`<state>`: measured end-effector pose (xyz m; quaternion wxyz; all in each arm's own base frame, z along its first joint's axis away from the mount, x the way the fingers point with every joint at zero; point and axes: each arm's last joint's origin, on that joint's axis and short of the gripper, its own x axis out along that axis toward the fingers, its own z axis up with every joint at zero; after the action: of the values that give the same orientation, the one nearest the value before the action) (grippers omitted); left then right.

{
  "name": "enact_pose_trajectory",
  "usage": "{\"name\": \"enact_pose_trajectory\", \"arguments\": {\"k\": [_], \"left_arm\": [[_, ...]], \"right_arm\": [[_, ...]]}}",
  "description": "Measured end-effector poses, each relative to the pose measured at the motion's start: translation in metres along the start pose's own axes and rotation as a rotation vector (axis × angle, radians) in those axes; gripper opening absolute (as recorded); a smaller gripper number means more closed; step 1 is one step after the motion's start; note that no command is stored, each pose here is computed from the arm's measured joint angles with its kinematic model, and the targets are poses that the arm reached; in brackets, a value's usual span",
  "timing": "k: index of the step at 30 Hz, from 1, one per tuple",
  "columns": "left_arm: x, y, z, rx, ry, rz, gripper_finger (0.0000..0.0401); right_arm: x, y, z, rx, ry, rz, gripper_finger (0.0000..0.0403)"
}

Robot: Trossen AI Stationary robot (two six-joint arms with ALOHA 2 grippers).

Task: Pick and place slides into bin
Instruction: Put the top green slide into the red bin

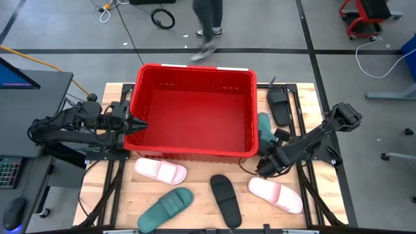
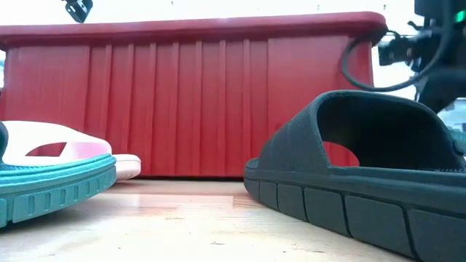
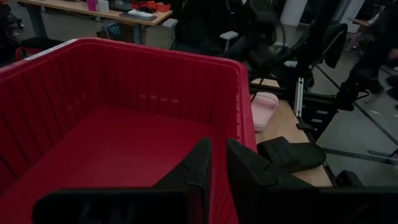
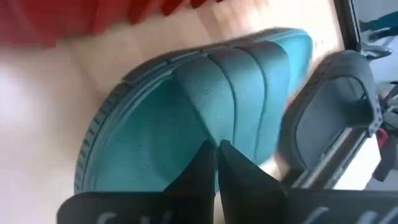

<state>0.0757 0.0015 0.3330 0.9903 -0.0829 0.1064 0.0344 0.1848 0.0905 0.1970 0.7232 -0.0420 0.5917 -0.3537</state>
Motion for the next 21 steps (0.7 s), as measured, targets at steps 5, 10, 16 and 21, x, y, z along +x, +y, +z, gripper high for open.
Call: {"name": "enact_pose_trajectory", "arguments": {"k": [5, 10, 16, 21], "left_arm": [[0.0, 0.0, 0.0, 0.0, 0.0, -0.001, 0.005], [0.0, 0.0, 0.0, 0.0, 0.0, -0.001, 0.0049], [0.0, 0.0, 0.0, -0.001, 0.0, 0.0, 0.0052], [0.0, 0.0, 0.0, 0.0, 0.0, 0.0, 0.0052]], "right_arm": [[-0.044, -0.003, 0.01, 0.007, 0.09, 0.136, 0.0003], [-0.085, -0.001, 0.015, 0.002, 0.078, 0.293, 0.0002], [-0.128, -0.013, 0.01, 0.102, 0.071, 0.348, 0.0001], [-0.156, -0.02, 0.003, 0.17, 0.129, 0.455, 0.0]]}}
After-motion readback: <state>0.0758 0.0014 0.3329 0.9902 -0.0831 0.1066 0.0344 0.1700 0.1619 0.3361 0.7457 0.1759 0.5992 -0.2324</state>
